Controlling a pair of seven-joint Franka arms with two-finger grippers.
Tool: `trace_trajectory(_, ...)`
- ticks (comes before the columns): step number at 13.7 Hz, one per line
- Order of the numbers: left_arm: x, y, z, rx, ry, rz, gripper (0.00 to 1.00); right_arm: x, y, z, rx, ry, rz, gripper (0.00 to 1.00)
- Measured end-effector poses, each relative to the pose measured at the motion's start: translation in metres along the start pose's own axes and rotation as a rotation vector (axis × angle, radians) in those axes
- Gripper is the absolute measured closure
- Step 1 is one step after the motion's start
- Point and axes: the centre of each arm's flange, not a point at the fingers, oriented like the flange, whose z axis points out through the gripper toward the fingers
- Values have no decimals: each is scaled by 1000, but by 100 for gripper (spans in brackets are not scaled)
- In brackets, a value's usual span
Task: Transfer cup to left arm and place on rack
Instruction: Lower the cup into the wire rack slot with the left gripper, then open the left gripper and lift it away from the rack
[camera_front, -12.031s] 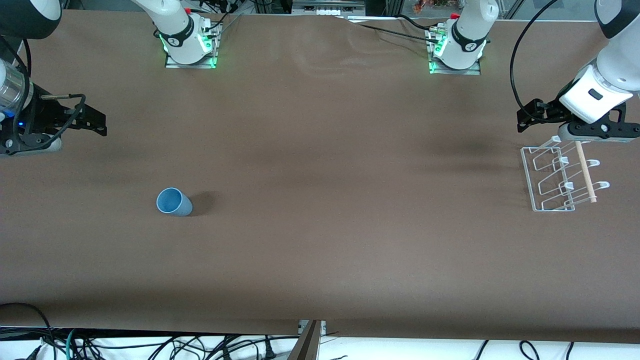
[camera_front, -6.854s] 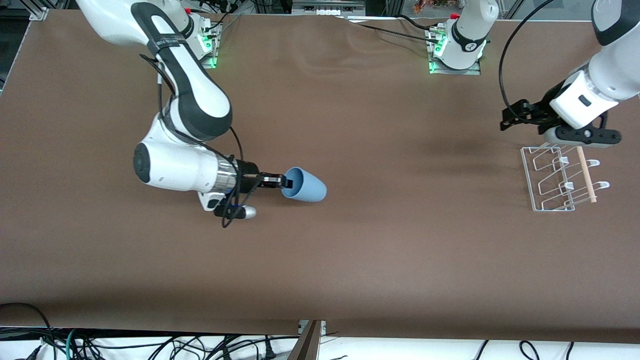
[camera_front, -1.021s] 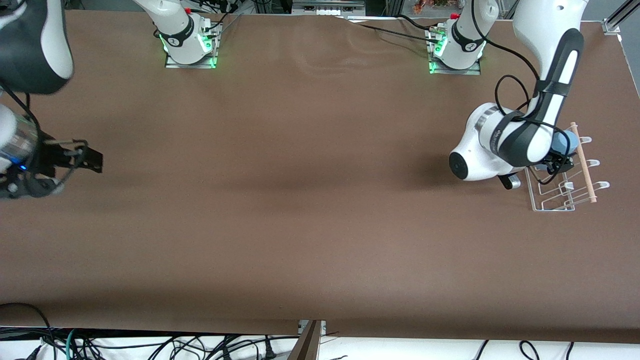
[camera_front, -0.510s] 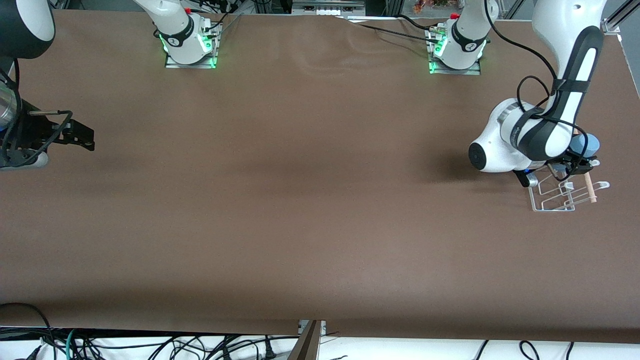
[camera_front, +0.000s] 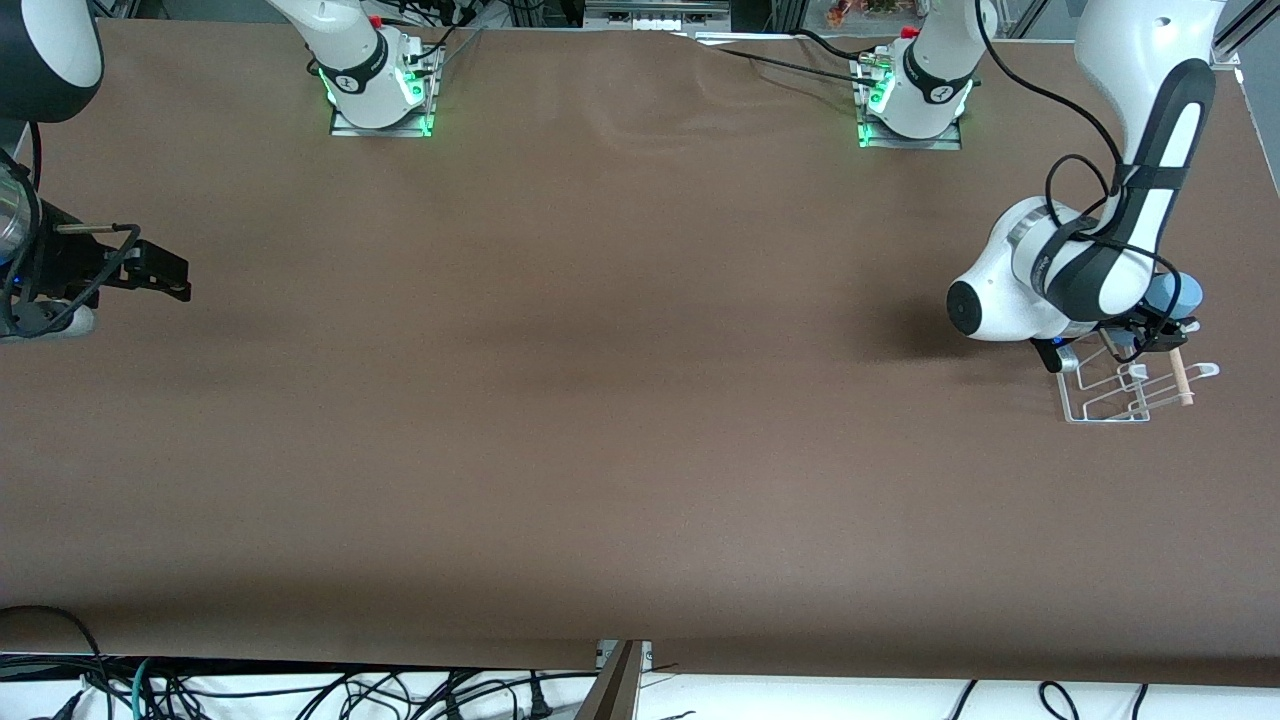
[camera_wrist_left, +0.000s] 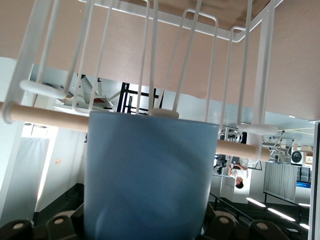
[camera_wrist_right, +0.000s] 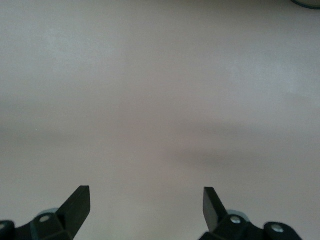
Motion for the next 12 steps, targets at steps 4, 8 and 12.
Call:
trace_trajectory(4,5,2,0,17,10,11,25,0,0,0,0,1,1,0)
trace_trajectory(8,20,3,5,68,15,46,25,1,1,1,0,0,1,0)
trace_trajectory(12,22,3,11,65,24,48,0,1,1,1,0,-1,1,0)
